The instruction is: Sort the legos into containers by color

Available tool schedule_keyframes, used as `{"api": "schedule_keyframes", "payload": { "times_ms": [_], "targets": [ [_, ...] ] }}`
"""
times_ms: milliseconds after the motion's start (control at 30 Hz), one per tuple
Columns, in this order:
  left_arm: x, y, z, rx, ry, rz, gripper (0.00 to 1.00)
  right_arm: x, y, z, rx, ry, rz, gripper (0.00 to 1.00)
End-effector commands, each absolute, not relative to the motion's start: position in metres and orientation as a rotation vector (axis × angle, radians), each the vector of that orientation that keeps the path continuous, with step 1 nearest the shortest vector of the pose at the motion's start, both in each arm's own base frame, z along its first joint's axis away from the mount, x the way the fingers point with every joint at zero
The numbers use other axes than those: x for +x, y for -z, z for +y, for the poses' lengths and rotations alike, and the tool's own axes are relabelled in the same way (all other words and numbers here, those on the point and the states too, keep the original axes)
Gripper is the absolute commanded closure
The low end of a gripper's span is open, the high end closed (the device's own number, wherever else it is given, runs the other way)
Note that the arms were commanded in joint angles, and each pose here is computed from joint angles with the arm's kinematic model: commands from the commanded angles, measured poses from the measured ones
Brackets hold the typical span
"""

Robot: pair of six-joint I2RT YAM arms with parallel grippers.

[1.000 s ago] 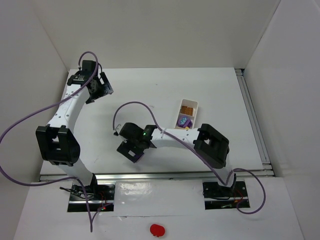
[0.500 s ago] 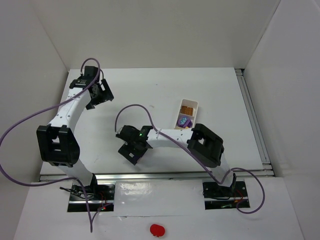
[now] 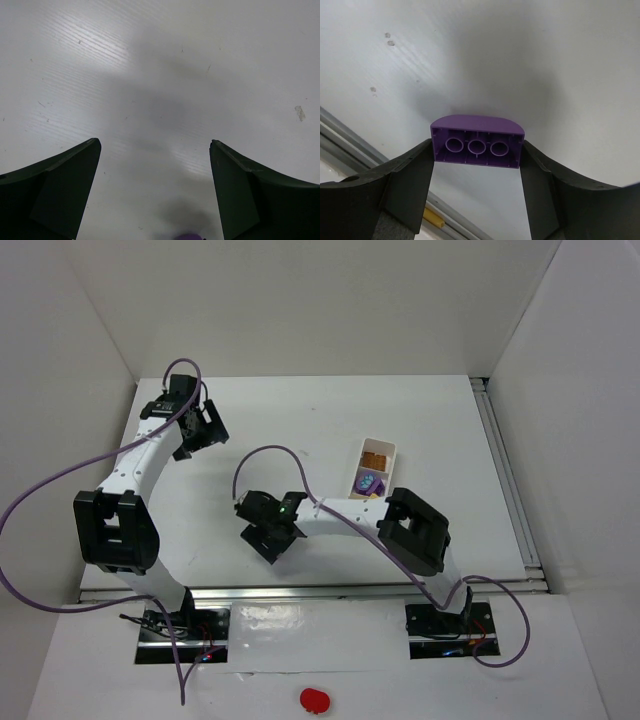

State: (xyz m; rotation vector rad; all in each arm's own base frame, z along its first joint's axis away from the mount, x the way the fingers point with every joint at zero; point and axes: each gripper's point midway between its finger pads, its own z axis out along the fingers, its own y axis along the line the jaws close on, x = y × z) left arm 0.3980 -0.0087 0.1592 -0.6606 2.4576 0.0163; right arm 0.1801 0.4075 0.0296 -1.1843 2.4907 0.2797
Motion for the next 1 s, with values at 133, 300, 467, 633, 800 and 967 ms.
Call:
{"api": "schedule_keyframes", "payload": {
  "times_ms": [133,300,467,633,800,967],
  "targets": [
    [0.406,-0.186,-0.023,-0.565,0.107,2.419,0.00,0.272,-0.133,0.356,-0.699,-0.186,2.327,0.36],
    [0.411,-0.190,-0.039,-0.491,0.128,2.426,0.00,0.334,-0.160,0.275,-0.181,-0.070,2.324,0.36],
    [0.416,-0.185,-0.047,-0.459,0.128,2.443,0.00,0.363,-0.145,0.190,0.133,0.079,2.380,0.36],
    [0.421,-0.183,-0.050,-0.441,0.145,2.453,0.00,0.367,-0.128,0.162,0.184,0.141,2.418,0.36],
    [0.421,-0.178,-0.054,-0.432,0.143,2.475,0.00,0.366,-0.107,0.147,0.222,0.187,2.465,0.36],
    [0.421,-0.177,-0.054,-0.433,0.140,2.484,0.00,0.360,-0.087,0.148,0.224,0.168,2.518,0.34]
  ]
}}
